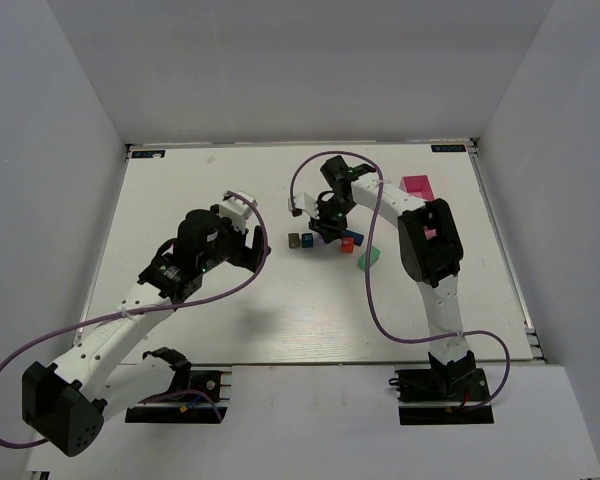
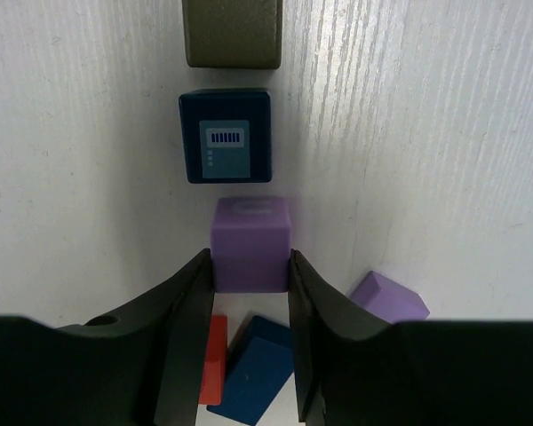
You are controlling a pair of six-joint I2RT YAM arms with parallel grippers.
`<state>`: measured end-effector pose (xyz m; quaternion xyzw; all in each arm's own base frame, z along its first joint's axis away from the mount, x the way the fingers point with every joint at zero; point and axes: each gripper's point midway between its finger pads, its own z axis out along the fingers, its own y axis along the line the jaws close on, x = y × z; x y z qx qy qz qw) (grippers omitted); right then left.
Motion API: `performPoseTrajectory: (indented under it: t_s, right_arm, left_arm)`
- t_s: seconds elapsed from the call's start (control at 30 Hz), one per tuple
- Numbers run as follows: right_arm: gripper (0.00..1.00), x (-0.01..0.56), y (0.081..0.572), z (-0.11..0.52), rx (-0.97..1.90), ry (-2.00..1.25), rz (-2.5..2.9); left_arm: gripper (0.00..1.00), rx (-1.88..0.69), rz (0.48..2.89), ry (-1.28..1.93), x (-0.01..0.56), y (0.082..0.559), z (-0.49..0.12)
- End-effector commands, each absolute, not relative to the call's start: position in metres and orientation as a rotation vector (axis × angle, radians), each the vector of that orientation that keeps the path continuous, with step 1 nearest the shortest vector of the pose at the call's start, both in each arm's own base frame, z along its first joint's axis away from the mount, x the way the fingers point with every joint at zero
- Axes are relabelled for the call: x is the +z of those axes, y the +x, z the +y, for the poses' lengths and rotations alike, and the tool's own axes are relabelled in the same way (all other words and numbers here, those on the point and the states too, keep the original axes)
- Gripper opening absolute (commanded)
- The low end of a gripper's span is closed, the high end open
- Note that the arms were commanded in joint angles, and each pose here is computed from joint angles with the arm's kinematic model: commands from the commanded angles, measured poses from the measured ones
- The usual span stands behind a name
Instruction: Build the wood block tower
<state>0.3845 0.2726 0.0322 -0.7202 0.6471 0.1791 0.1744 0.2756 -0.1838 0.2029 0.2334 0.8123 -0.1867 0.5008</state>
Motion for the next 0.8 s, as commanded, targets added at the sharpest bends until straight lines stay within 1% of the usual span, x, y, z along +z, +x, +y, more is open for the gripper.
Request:
performPoseTrajectory:
  t_s: [0.0, 0.13, 0.77]
  right_arm:
    - [0.20, 0.0345, 0.3809, 0.2735, 0.526, -2.080, 1.812]
    - [0.20, 0.0342, 0.3813, 0.2743, 0.522, -2.093, 1.792]
    - [0.20, 0.0384, 0.3792, 0.2804, 0.551, -2.066, 1.798]
  left_arm:
    - [0.94, -0.479, 1.924, 0.569, 0.2204, 0.2746, -0.1864]
    - [0.94, -0.494, 1.893, 0.570, 0.2252, 0.2737, -0.1880]
    - [0.94, -0.504, 1.896, 0.578, 0.2263, 0.2740, -0.1904]
